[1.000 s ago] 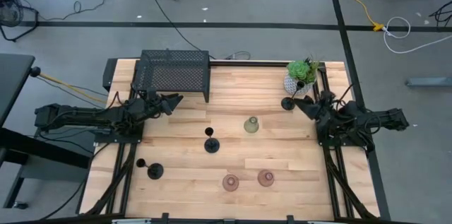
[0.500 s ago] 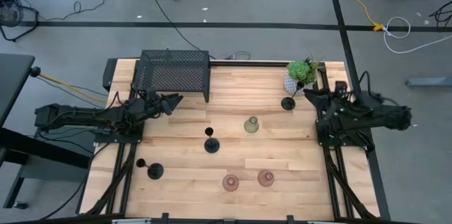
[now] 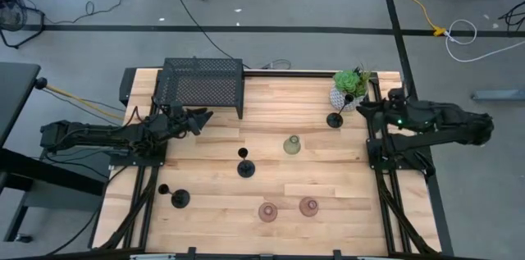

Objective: Pick & Place candle stick holders
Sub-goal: Put the right black candle holder on the shelf

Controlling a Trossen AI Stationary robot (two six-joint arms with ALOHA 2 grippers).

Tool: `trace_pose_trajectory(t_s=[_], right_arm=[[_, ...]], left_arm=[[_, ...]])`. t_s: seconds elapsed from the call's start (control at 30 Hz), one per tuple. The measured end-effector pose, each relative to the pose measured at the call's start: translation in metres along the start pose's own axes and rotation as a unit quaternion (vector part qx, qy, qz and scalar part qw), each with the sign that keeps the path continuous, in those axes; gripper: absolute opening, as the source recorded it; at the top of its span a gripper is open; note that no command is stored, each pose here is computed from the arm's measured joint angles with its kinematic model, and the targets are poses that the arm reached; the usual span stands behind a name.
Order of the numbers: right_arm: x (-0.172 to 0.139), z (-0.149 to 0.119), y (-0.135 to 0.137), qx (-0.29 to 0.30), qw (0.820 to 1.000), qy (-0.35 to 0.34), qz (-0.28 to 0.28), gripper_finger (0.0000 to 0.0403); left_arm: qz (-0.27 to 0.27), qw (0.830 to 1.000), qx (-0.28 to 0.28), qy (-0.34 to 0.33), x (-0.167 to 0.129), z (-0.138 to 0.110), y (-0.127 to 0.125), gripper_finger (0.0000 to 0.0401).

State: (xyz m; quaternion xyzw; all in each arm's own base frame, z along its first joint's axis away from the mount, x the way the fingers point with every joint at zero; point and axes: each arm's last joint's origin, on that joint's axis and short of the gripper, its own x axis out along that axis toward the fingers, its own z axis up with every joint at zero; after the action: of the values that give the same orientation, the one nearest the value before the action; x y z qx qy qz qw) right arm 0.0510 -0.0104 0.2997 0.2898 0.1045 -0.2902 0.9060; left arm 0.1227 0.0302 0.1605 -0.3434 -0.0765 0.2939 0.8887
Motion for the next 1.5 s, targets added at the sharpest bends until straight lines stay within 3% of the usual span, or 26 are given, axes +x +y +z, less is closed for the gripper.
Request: trace_pose_trajectory(t_s=[0.33, 0.9, 1.07, 1.5], right_arm=[[0.007, -0.007, 0.000, -0.033, 0.998, 0.038, -0.037, 0.0240], [0.023, -0.021, -0.003, -0.082, 0.985, 0.078, -0.127, 0.0245], [0.033, -0.031, -0.005, -0.100, 0.979, 0.062, -0.167, 0.0249], [0.045, -0.048, -0.013, -0.084, 0.976, 0.037, -0.198, 0.0249]], left_arm=[[0.000, 1.000, 0.002, 0.000, 0.000, 0.000, 0.000, 0.0277], [0.000, 1.000, 0.002, 0.000, 0.000, 0.000, 0.000, 0.0277], [0.000, 1.000, 0.002, 0.000, 0.000, 0.000, 0.000, 0.0277], [0.000, 1.000, 0.002, 0.000, 0.000, 0.000, 0.000, 0.0277]])
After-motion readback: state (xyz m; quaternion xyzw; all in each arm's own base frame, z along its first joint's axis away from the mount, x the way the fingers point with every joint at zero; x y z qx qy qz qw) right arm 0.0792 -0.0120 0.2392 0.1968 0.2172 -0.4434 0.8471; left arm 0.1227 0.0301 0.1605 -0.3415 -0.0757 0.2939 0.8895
